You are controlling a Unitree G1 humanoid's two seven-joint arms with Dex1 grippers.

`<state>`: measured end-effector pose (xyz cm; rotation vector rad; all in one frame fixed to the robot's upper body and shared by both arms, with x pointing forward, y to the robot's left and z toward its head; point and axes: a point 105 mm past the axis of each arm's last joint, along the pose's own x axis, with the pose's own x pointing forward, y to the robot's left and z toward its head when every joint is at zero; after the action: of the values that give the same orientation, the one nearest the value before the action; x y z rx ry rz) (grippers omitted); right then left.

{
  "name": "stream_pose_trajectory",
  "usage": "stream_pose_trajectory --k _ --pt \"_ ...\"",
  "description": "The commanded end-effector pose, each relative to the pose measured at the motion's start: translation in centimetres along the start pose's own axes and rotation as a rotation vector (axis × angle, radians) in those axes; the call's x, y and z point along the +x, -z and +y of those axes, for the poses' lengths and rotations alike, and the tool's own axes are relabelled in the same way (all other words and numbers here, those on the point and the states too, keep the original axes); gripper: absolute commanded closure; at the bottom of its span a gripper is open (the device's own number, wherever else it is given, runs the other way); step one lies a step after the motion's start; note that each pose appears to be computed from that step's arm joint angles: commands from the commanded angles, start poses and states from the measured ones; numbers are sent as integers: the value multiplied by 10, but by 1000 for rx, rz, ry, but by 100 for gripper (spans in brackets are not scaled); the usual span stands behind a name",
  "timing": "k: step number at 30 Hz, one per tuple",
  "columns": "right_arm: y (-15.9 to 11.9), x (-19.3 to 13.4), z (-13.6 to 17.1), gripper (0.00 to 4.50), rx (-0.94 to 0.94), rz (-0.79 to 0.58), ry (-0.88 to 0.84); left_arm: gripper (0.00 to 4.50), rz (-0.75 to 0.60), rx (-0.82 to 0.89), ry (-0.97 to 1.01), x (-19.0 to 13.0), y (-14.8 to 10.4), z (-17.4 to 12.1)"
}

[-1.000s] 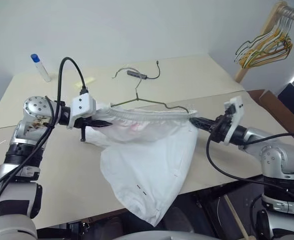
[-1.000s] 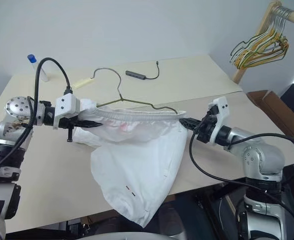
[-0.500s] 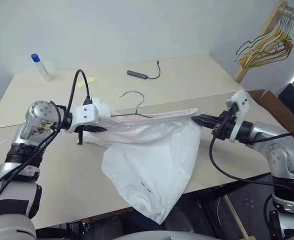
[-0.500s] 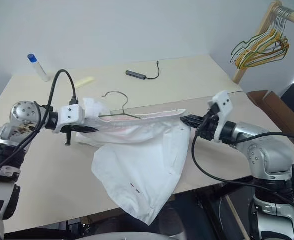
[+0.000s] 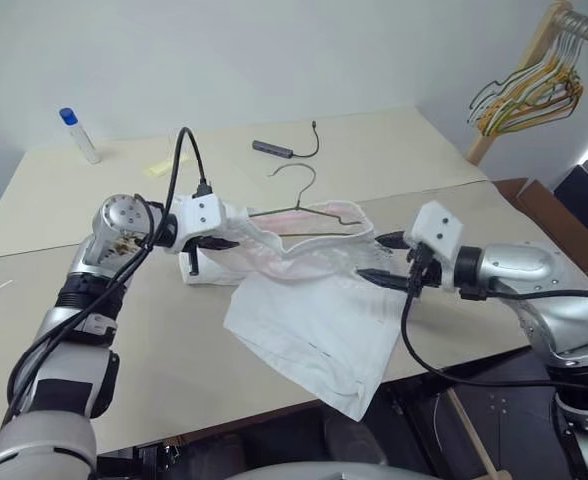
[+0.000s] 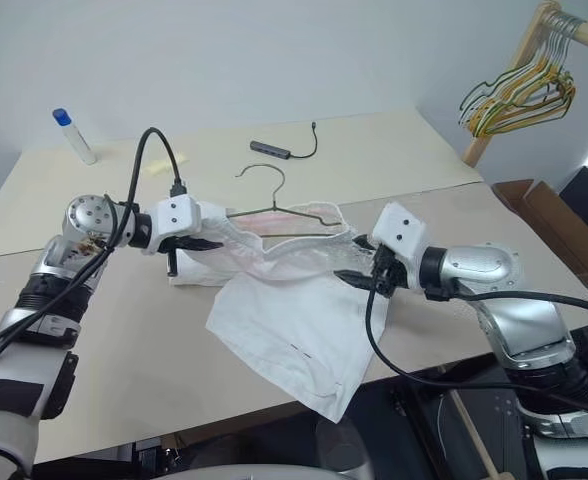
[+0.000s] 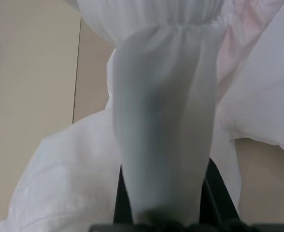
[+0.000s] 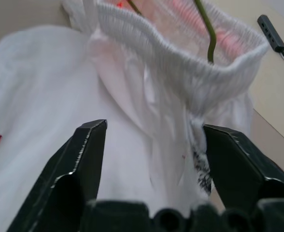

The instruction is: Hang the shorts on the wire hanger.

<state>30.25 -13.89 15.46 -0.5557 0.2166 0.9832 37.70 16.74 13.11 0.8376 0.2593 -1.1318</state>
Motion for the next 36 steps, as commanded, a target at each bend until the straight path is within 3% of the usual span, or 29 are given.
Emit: stream_pose_trajectory --k 1,5,11,15,18,22,27,32,36 --pt "-7 -1 -2 2 -104 -9 9 450 -73 32 -72 -8 -25 19" --pt "-2 1 2 2 -146 14 -4 450 -111 19 -66 -6 -33 18" --pt "-29 -52 -40 2 -51 -87 63 450 -106 51 -40 -14 -33 13" --pt "-39 -65 -55 2 0 -141 40 450 -106 58 -42 -14 -35 14" --pt "-37 -63 -70 2 50 -148 71 450 -112 60 -42 -13 -36 14" --pt "-16 -38 -82 2 14 -17 88 450 -123 66 -26 -12 -38 10" --pt "-9 -18 -90 2 -24 37 48 450 -123 70 -23 -12 -39 10" --pt "-41 -8 -71 2 -66 -50 -161 450 -125 76 -17 -11 -40 10" --pt "-40 -8 -63 2 -115 11 -231 450 -123 76 -15 -9 -40 9"
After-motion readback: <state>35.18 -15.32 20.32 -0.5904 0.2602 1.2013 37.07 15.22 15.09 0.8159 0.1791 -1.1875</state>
